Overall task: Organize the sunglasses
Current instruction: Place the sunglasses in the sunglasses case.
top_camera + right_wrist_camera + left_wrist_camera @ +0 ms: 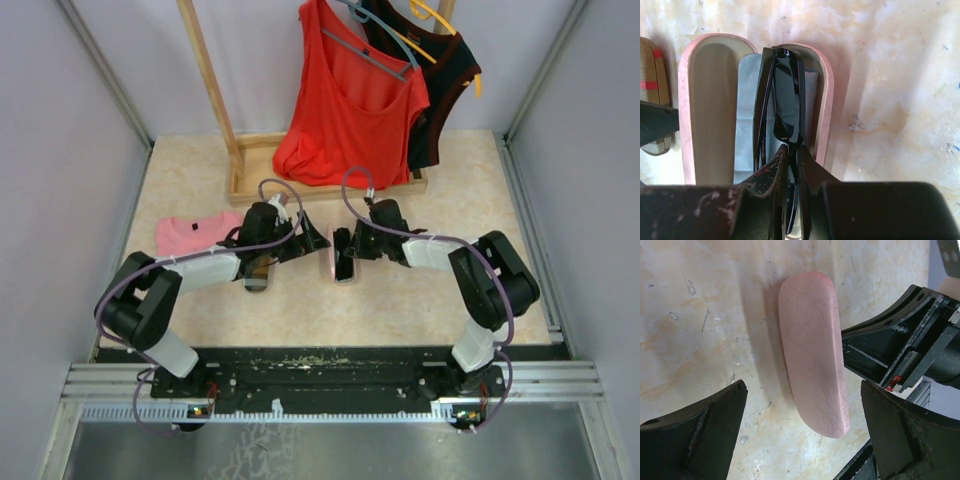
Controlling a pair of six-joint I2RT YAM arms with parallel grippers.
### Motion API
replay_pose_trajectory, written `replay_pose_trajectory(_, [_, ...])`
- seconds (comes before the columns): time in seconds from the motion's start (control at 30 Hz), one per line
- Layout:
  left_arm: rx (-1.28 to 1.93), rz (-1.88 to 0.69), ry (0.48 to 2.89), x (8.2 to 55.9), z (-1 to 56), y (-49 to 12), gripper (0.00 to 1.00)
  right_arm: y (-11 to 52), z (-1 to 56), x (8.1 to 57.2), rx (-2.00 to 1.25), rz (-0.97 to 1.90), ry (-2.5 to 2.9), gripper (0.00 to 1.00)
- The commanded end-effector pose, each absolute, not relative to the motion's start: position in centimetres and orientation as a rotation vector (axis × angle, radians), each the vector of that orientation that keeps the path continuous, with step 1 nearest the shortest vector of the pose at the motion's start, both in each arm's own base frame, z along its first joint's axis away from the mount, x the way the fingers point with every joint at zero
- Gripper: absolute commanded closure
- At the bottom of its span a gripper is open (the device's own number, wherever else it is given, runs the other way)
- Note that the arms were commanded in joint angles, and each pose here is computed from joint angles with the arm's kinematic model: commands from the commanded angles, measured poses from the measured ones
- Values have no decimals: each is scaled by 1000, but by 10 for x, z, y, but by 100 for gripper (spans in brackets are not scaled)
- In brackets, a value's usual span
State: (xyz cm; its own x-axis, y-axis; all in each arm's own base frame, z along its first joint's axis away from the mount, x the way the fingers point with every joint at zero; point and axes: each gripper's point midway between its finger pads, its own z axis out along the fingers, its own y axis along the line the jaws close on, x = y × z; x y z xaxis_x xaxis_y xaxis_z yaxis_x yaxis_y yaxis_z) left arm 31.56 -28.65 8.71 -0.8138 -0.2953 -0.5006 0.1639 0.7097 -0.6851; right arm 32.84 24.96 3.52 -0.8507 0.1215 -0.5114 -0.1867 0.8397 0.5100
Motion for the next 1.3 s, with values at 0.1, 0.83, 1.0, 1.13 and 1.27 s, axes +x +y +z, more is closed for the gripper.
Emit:
replay_pose_trajectory(0.1, [-55, -1190, 2216, 312, 95, -309, 0, 244, 47, 331, 27, 812, 2410, 89])
replay_pose_trajectory(0.83, [-53, -1335, 2234, 300, 71, -328, 16, 248, 49, 329, 22, 863, 2401, 88])
replay_pose_trajectory(1.0, [-53, -1354, 2228, 299, 71, -330, 27, 248, 48, 328, 22, 863, 2402, 88])
replay_pose_trajectory(1.13, [-47, -1355, 2220, 300, 73, -330, 34, 248, 49, 329, 20, 860, 2402, 87])
replay_pose_trajectory(1.27, [-42, -1363, 2216, 299, 74, -331, 41, 248, 59, 331, 11, 862, 2380, 86])
